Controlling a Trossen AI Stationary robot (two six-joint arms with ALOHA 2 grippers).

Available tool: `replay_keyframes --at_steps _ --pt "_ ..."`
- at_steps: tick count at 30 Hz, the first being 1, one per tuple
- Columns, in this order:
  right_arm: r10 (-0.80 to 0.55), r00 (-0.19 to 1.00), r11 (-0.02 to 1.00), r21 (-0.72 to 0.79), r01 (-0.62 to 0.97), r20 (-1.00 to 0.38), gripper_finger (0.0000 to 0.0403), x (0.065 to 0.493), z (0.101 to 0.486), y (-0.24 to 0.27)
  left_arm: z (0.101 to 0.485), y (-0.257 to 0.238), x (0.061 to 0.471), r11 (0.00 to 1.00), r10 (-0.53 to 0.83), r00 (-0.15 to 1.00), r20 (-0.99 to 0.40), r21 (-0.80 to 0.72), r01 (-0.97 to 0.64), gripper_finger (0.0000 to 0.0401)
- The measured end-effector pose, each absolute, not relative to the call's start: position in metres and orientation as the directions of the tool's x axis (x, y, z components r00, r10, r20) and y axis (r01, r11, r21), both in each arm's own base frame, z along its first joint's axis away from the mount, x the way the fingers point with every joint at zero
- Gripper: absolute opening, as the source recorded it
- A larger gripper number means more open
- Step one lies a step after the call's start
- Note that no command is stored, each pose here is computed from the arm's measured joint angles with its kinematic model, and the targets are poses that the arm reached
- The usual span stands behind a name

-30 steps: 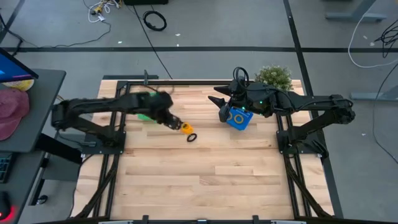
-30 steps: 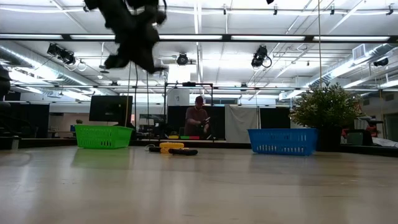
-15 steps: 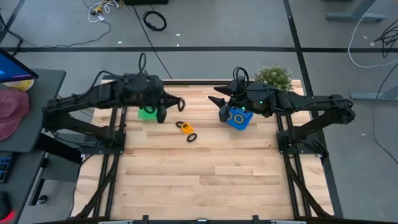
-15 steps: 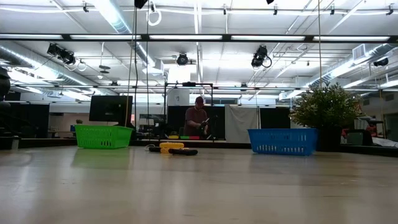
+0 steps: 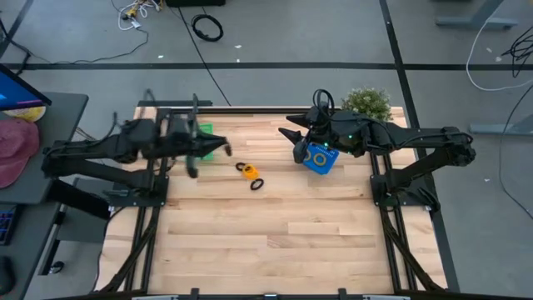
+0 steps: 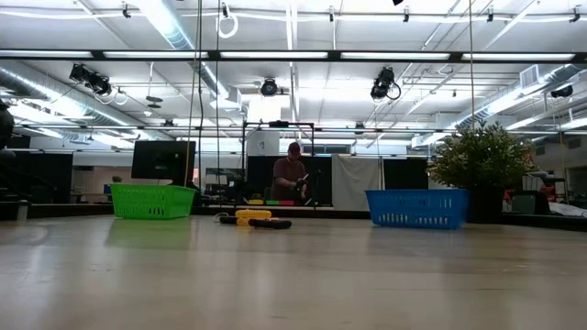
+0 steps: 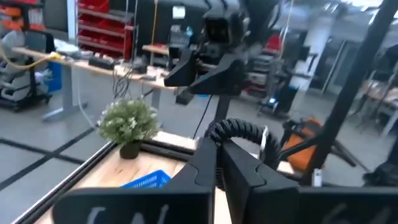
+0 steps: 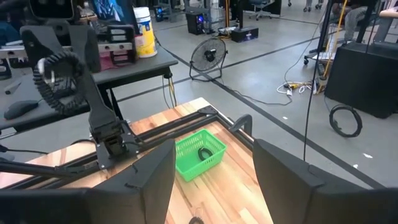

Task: Sort spring keychains
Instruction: Put the black spring keychain into the green bin

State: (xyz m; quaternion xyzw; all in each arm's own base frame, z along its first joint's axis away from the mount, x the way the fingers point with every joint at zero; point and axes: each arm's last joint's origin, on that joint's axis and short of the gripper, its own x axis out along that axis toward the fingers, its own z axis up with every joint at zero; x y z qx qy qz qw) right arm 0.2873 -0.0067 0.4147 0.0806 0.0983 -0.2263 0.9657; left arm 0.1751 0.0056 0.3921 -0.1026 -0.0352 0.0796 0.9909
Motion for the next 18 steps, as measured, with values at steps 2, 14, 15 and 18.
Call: replay_keyframes --at_steps 2,14,15,18 --pt "-0.421 0.878 0.885 0.111 0.453 -0.226 0.0217 0.287 0.415 -0.007 0.391 0.005 0.159 0.964 0.176 0.981 0.082 -0.215 -0.155 0.0011" --pt "-0.422 0.878 0.885 0.111 0.453 -0.225 0.0217 0.287 0.415 -0.007 0.383 0.005 0.097 0.92 0.292 0.956 0.037 -0.285 -0.27 0.0009" --pt "-0.422 0.878 0.885 0.111 0.453 -0.225 0.0217 0.287 0.415 -0.007 0.383 0.006 0.096 0.912 0.317 0.948 0.034 -0.285 -0.295 0.001" --pt "-0.422 0.878 0.884 0.111 0.454 -0.225 0.0217 0.287 0.415 -0.007 0.382 0.01 0.096 0.859 0.448 0.893 0.026 -0.288 -0.423 0.0011"
